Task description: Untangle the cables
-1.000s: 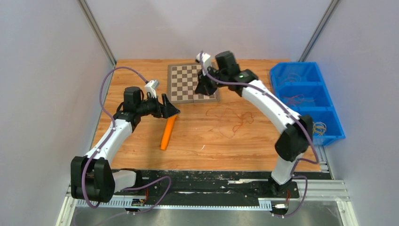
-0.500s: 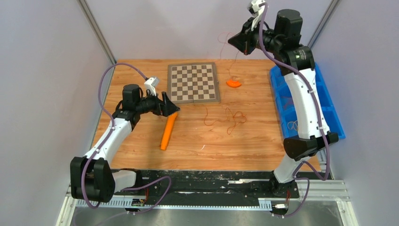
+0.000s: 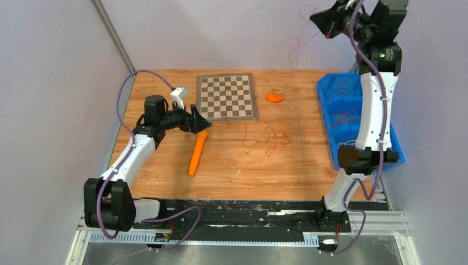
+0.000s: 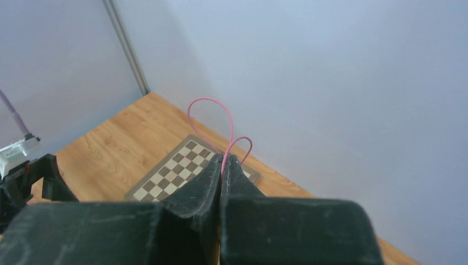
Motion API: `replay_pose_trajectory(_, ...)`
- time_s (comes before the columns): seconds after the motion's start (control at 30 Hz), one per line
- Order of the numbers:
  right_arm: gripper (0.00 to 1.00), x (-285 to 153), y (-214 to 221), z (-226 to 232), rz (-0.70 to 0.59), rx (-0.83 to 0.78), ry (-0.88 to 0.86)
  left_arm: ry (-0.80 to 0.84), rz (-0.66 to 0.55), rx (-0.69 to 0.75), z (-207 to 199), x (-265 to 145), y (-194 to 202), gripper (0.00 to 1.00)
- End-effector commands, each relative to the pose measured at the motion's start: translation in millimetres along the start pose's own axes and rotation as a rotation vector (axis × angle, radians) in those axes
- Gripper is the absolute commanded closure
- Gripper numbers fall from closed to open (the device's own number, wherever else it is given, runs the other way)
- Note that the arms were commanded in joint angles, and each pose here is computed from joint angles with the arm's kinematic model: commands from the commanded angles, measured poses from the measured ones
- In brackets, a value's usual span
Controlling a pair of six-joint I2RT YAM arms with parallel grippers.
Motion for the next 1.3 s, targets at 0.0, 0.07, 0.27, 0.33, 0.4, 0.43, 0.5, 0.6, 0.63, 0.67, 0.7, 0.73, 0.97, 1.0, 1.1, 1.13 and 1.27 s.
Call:
replay_pose_trajectory(0.0,1.00,-18.7,-63.5,-5.5,-0.220,-0.025,0.014,0.034,-0.038,0.078,-10.5,-1.4,-20.6,0.00)
replay_pose_trajectory(0.07,1.00,-23.4,-80.7,-7.4,-0.282,-0.037,0.041,0.032,-0.037,0.078,-9.7,-0.6,-21.5,0.00)
replay_pose_trajectory(0.27,1.00,-21.4,-78.2,-22.5,-0.303,-0.076,0.101,0.034,-0.033,0.078,-8.6,3.1,-25.6,0.00)
replay_pose_trajectory(0.33,1.00,-20.9,-63.3,-35.2,-0.274,-0.059,0.116,0.035,-0.032,0.078,-8.0,4.6,-27.1,0.00)
replay_pose_trajectory(0.4,1.00,-20.3,-48.9,-46.7,-0.250,-0.027,0.111,0.039,-0.032,0.077,-8.0,5.6,-28.3,0.00)
replay_pose_trajectory(0.43,1.00,-19.4,-41.3,-51.9,-0.238,-0.018,0.100,0.040,-0.032,0.076,-7.6,6.0,-28.9,0.00)
replay_pose_trajectory(0.5,1.00,-18.3,-26.3,-61.4,-0.215,0.004,0.077,0.044,-0.029,0.074,-7.5,7.1,-28.9,0.00)
replay_pose_trajectory(0.6,1.00,-14.8,-1.4,-75.2,-0.180,0.043,0.057,0.045,-0.023,0.070,-6.4,8.5,-28.1,0.00)
replay_pose_trajectory(0.63,1.00,-14.8,4.7,-79.4,-0.171,0.053,0.060,0.044,-0.020,0.068,-5.4,9.0,-27.7,0.00)
replay_pose_trajectory(0.67,1.00,-14.3,12.4,-84.0,-0.159,0.063,0.065,0.044,-0.019,0.067,-5.0,9.3,-27.7,0.00)
replay_pose_trajectory(0.7,1.00,-13.9,20.7,-88.9,-0.147,0.072,0.069,0.043,-0.017,0.066,-4.4,9.9,-28.0,0.00)
replay_pose_trajectory(0.73,1.00,-13.5,27.7,-92.2,-0.137,0.078,0.069,0.042,-0.015,0.065,-3.9,10.3,-28.0,0.00)
replay_pose_trajectory(0.97,1.00,-20.2,66.2,-119.4,-0.084,0.101,0.093,0.036,-0.005,0.056,0.2,14.1,-27.5,0.00)
replay_pose_trajectory(1.0,1.00,-21.4,71.8,-123.4,-0.076,0.094,0.098,0.036,-0.005,0.055,0.6,14.4,-28.0,0.00)
replay_pose_trajectory(1.1,1.00,-27.7,95.3,-140.5,-0.041,0.069,0.128,0.034,0.002,0.050,2.5,16.7,-27.9,0.00)
replay_pose_trajectory(1.13,1.00,-30.3,103.1,-146.0,-0.031,0.063,0.135,0.034,0.003,0.054,2.4,17.2,-28.9,0.00)
replay_pose_trajectory(1.27,1.00,-47.1,139.4,-174.2,0.018,0.072,0.187,0.026,0.011,0.055,4.3,18.5,-30.3,0.00)
Point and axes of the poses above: each gripper's point midway between its finger pads, its own x axis out along the fingers, its own z axis along the line the jaws close on, y = z × x, the point moved 3 cm from there along -x, back along the fingers, and after that the axes turned 15 degrees about -x, right-handed, at the moved point
